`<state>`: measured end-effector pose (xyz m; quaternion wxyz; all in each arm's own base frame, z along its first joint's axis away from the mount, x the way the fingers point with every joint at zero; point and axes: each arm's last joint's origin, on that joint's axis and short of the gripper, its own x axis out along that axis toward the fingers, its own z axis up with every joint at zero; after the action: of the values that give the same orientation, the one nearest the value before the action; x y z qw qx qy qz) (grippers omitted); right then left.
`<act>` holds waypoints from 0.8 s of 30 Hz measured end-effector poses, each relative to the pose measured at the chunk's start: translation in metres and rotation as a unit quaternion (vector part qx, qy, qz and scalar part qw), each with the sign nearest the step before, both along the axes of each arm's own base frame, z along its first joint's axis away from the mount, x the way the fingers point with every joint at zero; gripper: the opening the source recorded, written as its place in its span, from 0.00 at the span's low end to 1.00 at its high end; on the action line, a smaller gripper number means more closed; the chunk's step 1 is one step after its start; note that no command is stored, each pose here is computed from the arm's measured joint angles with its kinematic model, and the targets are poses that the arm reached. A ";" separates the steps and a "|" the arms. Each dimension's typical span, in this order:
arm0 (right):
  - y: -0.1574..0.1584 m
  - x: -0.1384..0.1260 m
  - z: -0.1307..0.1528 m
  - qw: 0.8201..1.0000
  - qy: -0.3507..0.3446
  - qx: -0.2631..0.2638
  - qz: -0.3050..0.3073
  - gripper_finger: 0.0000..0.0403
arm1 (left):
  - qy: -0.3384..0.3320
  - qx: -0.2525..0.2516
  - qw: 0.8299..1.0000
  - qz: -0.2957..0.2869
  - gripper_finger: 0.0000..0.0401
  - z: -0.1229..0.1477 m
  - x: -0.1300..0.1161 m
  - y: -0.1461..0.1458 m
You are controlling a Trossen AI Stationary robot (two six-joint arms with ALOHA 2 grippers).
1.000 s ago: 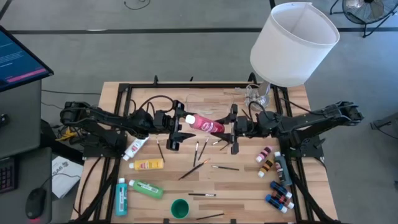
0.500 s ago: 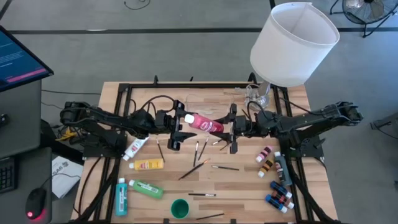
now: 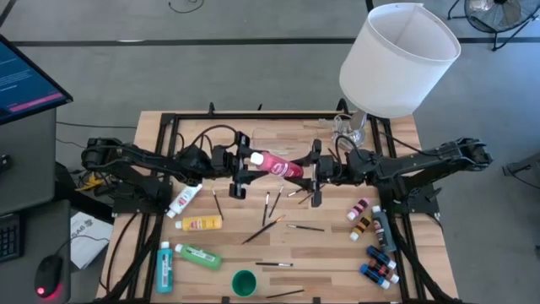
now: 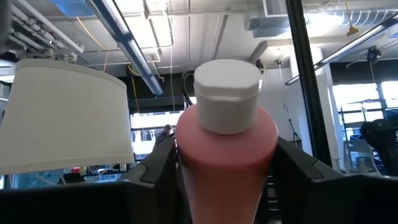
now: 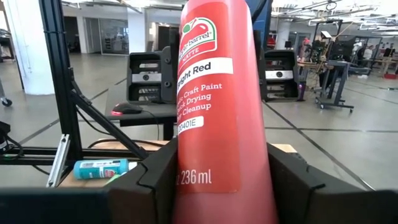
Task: Pick & Place Paint Supplies
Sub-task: Put the big red paint bottle into the transparent bin
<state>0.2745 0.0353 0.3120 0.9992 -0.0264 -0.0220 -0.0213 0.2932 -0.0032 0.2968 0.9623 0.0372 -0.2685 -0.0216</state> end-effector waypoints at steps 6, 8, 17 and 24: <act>0.000 0.000 0.000 1.000 0.000 -0.002 -0.002 0.45 | 0.001 0.004 1.000 -0.010 0.26 0.001 0.001 -0.001; -0.002 0.000 0.001 1.000 -0.002 -0.001 -0.005 0.45 | 0.000 0.007 1.000 -0.017 0.24 0.004 0.002 -0.001; -0.005 0.000 -0.001 1.000 0.007 0.002 -0.007 0.47 | 0.011 0.009 0.999 -0.035 0.23 0.007 0.005 -0.002; -0.005 0.000 -0.003 1.000 0.018 0.002 -0.006 0.47 | 0.023 0.008 0.999 -0.036 0.23 0.006 0.006 -0.002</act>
<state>0.2748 0.0305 0.3090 0.9993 -0.0248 -0.0035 -0.0268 0.2995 -0.0049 0.3025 0.9666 0.0348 -0.2470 -0.0593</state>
